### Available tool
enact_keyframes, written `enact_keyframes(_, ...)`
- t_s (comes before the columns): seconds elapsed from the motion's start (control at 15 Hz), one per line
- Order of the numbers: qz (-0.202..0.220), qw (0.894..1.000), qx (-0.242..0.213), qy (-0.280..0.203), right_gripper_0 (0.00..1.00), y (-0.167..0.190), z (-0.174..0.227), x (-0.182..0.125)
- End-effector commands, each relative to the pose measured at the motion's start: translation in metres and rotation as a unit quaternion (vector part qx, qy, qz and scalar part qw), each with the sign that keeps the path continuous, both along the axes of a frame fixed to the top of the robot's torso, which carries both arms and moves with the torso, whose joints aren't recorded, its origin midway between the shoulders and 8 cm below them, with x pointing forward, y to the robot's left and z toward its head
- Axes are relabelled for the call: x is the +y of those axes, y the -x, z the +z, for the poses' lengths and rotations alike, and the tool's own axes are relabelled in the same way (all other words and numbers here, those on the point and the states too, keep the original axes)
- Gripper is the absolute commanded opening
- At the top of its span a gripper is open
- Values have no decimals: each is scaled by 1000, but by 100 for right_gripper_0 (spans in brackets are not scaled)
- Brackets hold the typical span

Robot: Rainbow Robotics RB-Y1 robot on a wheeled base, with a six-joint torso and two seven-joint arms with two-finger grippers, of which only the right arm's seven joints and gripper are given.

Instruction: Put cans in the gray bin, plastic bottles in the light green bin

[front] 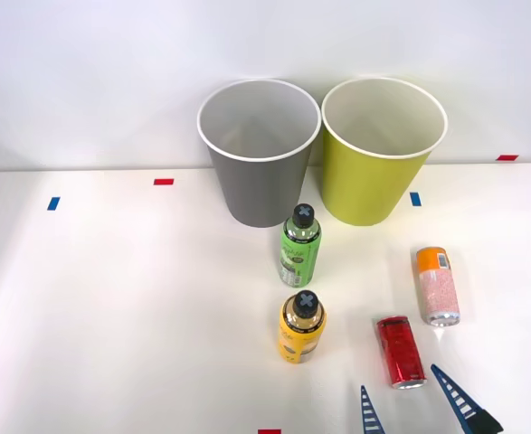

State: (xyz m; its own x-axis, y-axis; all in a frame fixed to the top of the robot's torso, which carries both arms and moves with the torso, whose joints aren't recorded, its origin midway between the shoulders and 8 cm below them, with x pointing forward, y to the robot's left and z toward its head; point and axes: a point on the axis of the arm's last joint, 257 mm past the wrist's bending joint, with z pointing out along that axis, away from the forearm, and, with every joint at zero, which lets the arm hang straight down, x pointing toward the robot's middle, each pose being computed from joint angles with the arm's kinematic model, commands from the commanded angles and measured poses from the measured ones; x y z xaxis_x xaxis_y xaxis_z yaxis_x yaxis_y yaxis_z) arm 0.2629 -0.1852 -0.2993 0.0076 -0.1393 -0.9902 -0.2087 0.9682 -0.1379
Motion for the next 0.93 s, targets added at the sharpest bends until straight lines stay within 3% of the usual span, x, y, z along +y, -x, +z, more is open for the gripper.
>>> enact_keyframes(0.07, 0, 1000, 0, 0, 100, 0, 0, 0)
enact_keyframes(0.93, 0, 1000, 0, 0, 100, 0, 0, 0)
